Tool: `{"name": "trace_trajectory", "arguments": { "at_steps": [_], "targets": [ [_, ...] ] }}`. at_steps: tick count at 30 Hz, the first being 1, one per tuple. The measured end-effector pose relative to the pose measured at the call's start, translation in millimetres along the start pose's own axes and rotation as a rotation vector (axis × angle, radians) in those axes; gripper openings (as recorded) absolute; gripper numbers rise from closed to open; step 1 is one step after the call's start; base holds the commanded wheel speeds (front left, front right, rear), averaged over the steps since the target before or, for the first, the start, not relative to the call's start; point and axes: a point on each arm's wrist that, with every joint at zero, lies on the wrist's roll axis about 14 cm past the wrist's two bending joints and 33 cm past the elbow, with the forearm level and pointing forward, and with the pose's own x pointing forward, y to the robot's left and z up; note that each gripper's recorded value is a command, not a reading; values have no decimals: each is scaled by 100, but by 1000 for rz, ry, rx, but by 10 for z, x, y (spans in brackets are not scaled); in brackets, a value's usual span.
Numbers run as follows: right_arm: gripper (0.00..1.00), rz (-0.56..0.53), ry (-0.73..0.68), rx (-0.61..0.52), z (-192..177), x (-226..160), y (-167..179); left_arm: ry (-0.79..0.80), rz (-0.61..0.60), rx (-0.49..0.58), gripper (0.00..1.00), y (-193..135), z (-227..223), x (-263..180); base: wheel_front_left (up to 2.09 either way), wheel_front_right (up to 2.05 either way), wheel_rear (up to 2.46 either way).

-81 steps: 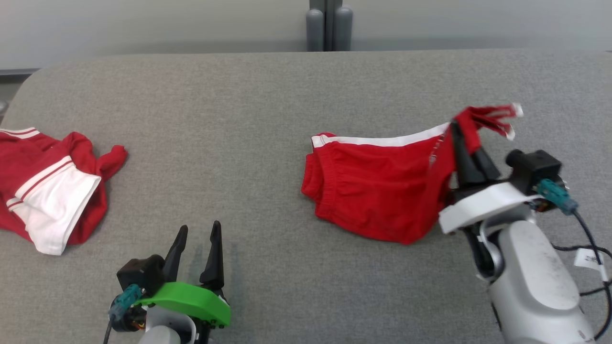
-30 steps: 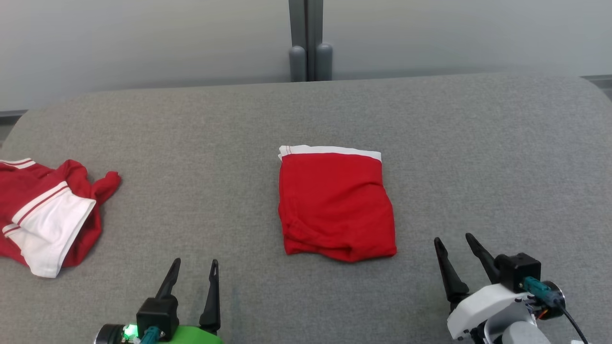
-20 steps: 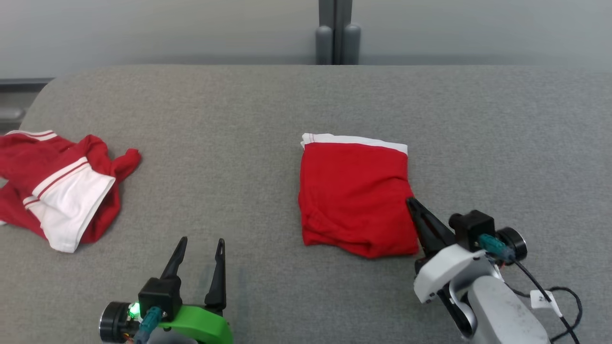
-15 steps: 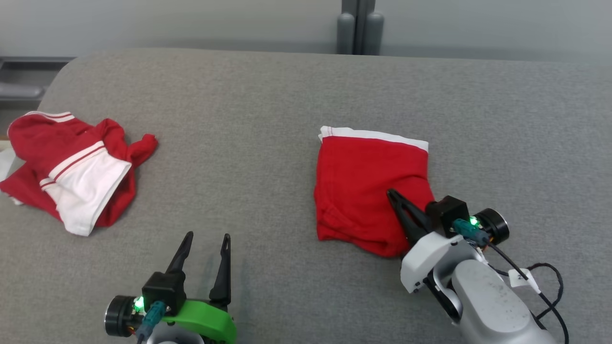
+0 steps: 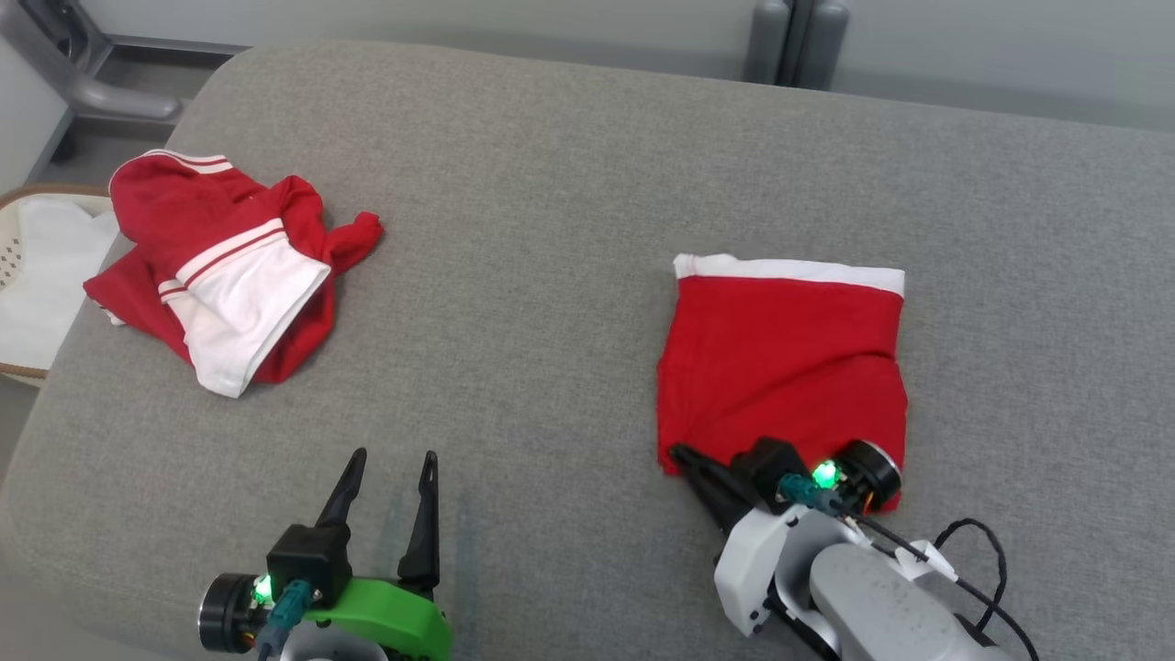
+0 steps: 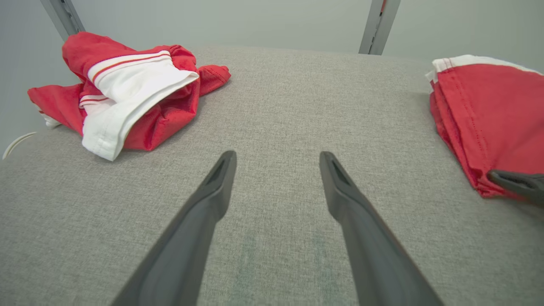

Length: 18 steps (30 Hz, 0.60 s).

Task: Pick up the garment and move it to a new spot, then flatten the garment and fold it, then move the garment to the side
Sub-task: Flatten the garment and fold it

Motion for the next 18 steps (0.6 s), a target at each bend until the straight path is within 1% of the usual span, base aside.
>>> {"name": "trace_trajectory", "arguments": {
  "at_steps": [3,7,10,12,17,18],
  "targets": [
    [0,22,4,16,-18,-43,101,0,-12,1,100,-37,-4,3,0,0,0],
    [0,-19,-68,41,208,-108,16,-16,-41,6,100,-124,42,44,0,0,0],
    [0,-107,-152,57,459,-212,-229,-29,-66,12,100,-200,81,83,0,0,0],
    [0,-194,-209,73,595,-354,-461,-40,-82,18,100,-249,114,112,0,0,0],
    [0,-423,-302,101,735,-860,-1017,-62,-133,48,100,-400,181,158,0,0,0],
    [4,-471,-310,108,717,-987,-1114,-66,-144,55,100,-430,191,161,0,0,0]
  ]
}}
